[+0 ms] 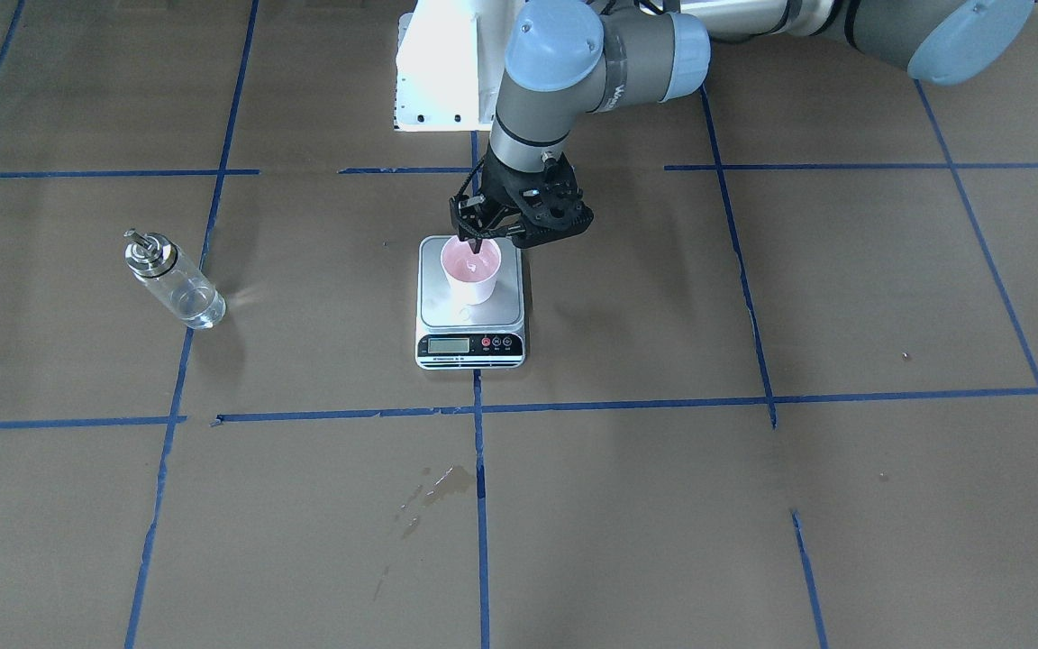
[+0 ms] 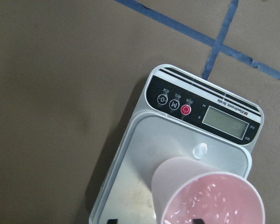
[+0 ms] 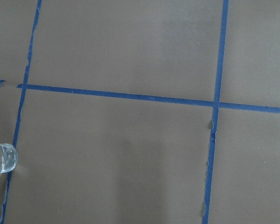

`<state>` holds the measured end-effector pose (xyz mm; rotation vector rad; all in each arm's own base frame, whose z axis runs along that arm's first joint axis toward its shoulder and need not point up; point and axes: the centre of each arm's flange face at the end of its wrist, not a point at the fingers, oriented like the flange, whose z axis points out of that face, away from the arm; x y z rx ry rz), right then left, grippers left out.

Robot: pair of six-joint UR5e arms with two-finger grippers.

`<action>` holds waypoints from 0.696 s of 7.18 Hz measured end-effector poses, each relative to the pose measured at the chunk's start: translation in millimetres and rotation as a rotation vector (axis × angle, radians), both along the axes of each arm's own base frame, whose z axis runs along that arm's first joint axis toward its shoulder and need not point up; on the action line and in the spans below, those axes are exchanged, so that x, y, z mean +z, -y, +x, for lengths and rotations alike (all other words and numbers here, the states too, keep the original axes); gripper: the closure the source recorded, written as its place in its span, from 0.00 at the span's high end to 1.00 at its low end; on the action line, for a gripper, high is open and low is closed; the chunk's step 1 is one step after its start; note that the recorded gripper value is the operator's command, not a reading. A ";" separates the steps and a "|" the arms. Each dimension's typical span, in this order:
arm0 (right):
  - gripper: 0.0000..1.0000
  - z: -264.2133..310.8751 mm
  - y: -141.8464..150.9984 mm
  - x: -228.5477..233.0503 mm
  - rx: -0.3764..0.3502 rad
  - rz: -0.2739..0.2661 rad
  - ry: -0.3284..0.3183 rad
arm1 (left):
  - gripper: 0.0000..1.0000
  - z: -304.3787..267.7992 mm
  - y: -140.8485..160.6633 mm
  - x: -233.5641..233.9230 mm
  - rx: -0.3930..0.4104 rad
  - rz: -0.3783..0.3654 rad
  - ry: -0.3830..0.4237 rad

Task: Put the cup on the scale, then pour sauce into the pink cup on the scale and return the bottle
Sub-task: 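Lower the pink cup onto the scale and open the left gripper, then withdraw the left arm from the scale while the right arm reaches toward the bottle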

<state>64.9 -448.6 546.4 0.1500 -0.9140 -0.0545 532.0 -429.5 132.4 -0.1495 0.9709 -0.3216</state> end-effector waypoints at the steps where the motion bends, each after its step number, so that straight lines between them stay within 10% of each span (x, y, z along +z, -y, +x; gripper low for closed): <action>1: 1.00 -1.4 -1.8 -3.8 -0.003 0.005 0.000 | 1.00 -13.4 3.9 -7.2 0.014 0.007 -0.023; 5: 1.00 -58.9 -53.2 -153.2 -0.016 -0.050 -0.023 | 1.00 -99.6 43.3 -9.4 0.003 0.066 -0.073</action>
